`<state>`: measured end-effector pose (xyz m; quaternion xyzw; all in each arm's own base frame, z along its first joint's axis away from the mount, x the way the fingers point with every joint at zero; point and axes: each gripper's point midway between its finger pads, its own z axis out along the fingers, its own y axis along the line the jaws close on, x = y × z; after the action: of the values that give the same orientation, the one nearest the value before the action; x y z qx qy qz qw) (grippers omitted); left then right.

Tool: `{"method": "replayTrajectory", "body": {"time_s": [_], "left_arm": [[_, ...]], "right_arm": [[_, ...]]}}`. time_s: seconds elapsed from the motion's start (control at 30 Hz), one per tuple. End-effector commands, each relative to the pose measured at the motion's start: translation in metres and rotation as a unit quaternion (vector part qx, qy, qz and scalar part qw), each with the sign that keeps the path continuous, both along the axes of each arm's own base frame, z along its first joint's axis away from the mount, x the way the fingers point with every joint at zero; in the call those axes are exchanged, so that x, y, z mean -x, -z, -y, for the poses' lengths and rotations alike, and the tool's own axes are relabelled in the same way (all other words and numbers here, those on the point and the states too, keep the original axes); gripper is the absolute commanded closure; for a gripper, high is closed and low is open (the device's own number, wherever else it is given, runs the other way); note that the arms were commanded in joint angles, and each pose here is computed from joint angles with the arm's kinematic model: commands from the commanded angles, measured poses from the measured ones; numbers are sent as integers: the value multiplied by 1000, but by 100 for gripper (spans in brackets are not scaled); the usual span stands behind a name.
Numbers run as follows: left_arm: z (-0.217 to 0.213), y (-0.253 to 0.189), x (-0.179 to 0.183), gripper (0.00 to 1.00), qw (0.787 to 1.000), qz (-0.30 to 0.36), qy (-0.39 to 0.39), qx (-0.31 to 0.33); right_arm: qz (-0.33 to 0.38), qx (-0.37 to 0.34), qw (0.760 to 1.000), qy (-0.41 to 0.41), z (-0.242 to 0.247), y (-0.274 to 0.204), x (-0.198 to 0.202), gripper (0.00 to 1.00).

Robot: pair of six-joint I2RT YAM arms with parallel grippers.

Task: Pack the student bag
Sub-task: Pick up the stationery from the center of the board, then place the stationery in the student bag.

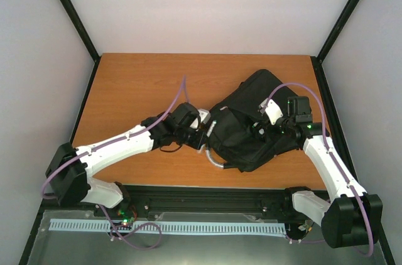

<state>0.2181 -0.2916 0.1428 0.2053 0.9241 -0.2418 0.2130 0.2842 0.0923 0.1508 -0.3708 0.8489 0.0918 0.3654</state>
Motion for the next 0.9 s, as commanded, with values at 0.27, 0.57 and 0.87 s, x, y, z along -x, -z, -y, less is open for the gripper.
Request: {"method": "replayTrajectory", "body": {"time_s": [0.27, 0.57, 0.87], "left_arm": [[109, -4, -1, 97, 987, -8, 133, 88], [133, 17, -36, 98, 994, 10, 101, 44], [149, 37, -70, 97, 996, 37, 82, -9]], "right_arm": [[8, -12, 1000, -15, -7, -7, 0, 97], [5, -14, 1000, -16, -7, -5, -1, 97], [4, -14, 1000, -15, -7, -5, 0, 97]]}}
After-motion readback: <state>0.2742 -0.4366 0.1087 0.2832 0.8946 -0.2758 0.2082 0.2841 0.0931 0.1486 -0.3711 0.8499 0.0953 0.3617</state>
